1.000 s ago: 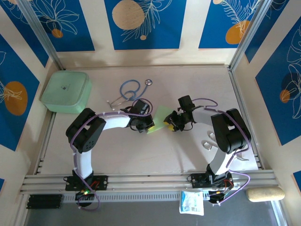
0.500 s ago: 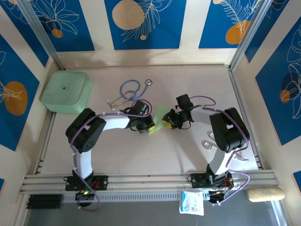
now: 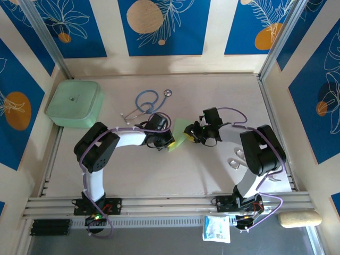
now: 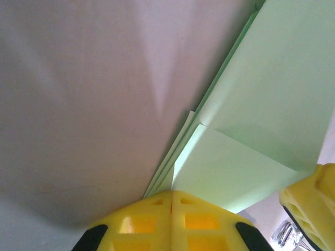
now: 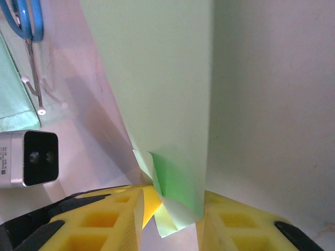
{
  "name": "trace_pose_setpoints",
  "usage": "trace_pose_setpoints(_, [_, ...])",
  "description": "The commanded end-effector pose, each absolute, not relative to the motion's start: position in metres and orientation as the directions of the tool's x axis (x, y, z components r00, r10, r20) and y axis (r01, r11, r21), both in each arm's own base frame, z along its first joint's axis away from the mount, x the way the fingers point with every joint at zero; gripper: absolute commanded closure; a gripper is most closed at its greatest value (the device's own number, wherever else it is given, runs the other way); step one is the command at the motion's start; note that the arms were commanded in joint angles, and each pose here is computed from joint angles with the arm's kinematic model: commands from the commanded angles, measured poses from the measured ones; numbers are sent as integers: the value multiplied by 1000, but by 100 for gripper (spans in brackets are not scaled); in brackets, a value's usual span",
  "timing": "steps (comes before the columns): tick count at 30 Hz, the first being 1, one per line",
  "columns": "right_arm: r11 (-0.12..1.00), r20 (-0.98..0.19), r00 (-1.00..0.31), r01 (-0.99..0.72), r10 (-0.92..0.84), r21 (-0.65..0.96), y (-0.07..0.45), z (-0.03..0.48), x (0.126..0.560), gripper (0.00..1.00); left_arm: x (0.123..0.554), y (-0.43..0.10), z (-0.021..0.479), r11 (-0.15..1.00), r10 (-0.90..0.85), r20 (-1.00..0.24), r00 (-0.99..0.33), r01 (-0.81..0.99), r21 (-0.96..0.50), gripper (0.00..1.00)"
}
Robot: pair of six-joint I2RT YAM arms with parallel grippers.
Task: Fold a paper plane with a square sheet of paper (pick it up from the middle)
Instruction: Fold the wing for the fifth time at the center of the table.
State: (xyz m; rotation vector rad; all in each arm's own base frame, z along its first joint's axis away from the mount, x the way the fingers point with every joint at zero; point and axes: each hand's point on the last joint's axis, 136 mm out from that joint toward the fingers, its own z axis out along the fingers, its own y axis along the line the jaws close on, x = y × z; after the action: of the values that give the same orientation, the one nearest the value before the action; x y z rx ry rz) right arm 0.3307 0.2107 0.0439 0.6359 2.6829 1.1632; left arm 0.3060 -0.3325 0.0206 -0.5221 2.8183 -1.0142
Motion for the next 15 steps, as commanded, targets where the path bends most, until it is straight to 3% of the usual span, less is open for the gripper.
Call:
trace_pose_setpoints(1, [620, 32, -899, 326, 437, 714, 204, 42, 327, 68, 283, -304, -12, 778, -380, 81, -921, -366, -512, 95])
trace_pose_setpoints(9, [617, 90, -891, 378, 446, 690, 203, 24, 322, 71, 284, -306, -11, 772, -380, 86, -921, -367, -518, 95])
trace_pose_setpoints(15, [578, 94, -914, 326, 394, 748, 218, 30, 323, 74, 284, -306, -11, 771, -380, 88, -921, -368, -519, 94])
